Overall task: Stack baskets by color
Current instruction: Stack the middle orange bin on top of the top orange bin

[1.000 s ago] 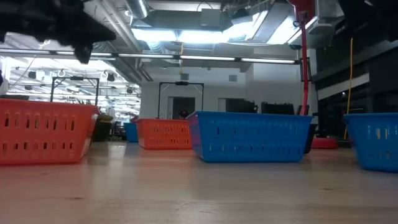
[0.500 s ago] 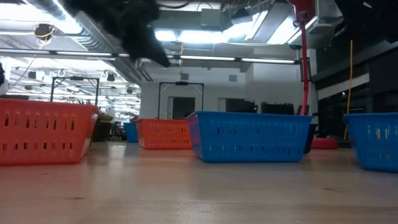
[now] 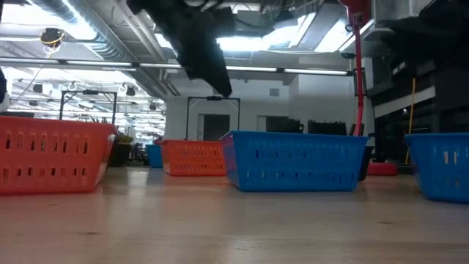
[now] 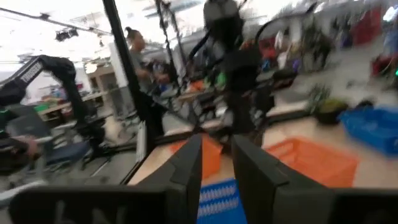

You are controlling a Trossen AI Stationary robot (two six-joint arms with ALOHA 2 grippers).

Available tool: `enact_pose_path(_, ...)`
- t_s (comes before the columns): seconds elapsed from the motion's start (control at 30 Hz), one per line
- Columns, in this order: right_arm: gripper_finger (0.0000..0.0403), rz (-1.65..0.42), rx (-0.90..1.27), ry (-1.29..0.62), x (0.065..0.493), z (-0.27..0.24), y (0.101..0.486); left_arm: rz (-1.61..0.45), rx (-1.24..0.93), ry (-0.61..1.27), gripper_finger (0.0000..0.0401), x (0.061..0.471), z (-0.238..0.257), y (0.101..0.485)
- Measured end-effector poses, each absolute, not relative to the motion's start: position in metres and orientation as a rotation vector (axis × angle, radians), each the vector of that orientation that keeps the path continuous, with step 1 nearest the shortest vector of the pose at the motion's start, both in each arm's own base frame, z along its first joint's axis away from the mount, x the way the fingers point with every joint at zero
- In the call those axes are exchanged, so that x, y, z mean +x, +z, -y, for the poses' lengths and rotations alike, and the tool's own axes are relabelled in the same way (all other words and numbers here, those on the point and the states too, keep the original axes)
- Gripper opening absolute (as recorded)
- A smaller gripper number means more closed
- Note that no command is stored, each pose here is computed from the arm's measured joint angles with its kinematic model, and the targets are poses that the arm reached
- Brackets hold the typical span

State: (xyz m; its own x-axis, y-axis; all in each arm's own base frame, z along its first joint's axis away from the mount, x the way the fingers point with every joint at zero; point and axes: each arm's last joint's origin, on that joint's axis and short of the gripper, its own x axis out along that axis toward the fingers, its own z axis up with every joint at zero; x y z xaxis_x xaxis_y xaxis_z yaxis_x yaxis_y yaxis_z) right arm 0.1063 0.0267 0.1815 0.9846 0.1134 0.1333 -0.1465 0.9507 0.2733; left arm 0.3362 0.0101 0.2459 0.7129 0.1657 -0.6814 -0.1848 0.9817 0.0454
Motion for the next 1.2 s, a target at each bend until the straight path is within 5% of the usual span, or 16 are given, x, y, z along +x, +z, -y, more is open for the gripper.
enact_pose_path(0.83, 0.0088, -0.056, 0.334, 0.202, 0.107, -0.03, 0.166, -1.002, -0.154, 0.309, 0.0099, 0.356, -0.035, 0.168)
enact_pose_path(1.2, 0.0088, -0.063, 0.333, 0.201, 0.107, -0.03, 0.166, -1.003, -0.138, 0.316, 0.0003, 0.354, -0.027, 0.176)
